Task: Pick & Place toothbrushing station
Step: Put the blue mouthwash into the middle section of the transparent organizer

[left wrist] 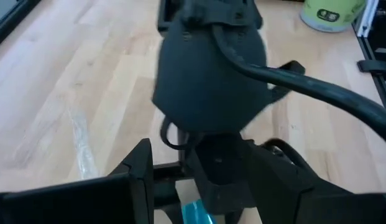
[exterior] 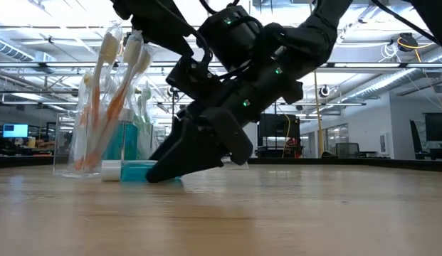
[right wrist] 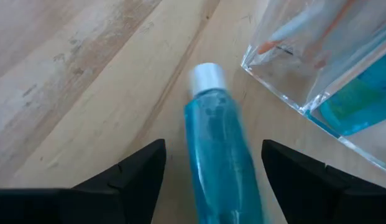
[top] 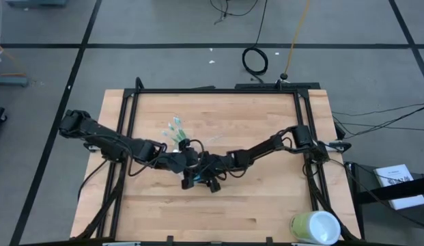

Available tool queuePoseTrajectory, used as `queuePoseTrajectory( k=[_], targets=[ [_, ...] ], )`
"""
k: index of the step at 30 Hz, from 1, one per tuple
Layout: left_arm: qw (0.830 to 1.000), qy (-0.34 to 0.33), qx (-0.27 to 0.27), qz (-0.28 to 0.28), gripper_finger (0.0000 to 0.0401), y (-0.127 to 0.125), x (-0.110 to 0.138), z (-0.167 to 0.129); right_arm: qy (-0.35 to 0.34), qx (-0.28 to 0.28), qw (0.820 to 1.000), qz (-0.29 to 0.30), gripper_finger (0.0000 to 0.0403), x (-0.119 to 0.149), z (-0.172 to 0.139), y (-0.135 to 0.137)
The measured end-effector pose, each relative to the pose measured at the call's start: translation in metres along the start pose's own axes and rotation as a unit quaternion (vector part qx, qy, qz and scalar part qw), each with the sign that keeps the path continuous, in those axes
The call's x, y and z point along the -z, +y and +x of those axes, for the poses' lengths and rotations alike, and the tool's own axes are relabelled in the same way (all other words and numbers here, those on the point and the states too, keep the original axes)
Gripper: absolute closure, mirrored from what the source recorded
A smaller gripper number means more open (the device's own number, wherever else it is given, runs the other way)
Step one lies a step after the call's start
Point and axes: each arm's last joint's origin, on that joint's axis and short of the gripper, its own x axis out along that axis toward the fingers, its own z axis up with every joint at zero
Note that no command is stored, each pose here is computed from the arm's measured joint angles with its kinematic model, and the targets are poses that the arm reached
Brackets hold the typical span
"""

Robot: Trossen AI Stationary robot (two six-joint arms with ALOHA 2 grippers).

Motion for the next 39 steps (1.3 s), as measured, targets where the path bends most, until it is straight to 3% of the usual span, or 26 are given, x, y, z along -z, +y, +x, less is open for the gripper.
queuePoseTrajectory(
  k=[8,17,29,34,39],
  targets=[
    [1.000,0.001,0.001,0.001,0.0233,0.000,0.000,0.000,0.040,-0.009,0.999,0.020,0.0166,0.006,0.000,0.007],
    [1.000,0.002,0.001,0.001,0.0233,-0.001,0.001,0.000,0.057,-0.017,0.998,0.037,0.0254,0.007,-0.003,0.012],
    [1.000,0.001,0.002,0.000,0.0233,-0.001,0.000,0.000,0.084,-0.019,0.995,0.053,0.0235,-0.018,-0.044,0.008],
    [1.000,0.001,0.002,0.004,0.0233,-0.001,0.000,0.000,0.097,0.023,0.994,0.049,0.0251,-0.024,-0.075,0.005],
    [1.000,-0.001,0.002,0.020,0.0233,-0.001,0.000,0.000,0.093,0.063,0.992,0.062,0.0240,-0.018,-0.112,0.005]
  ],
)
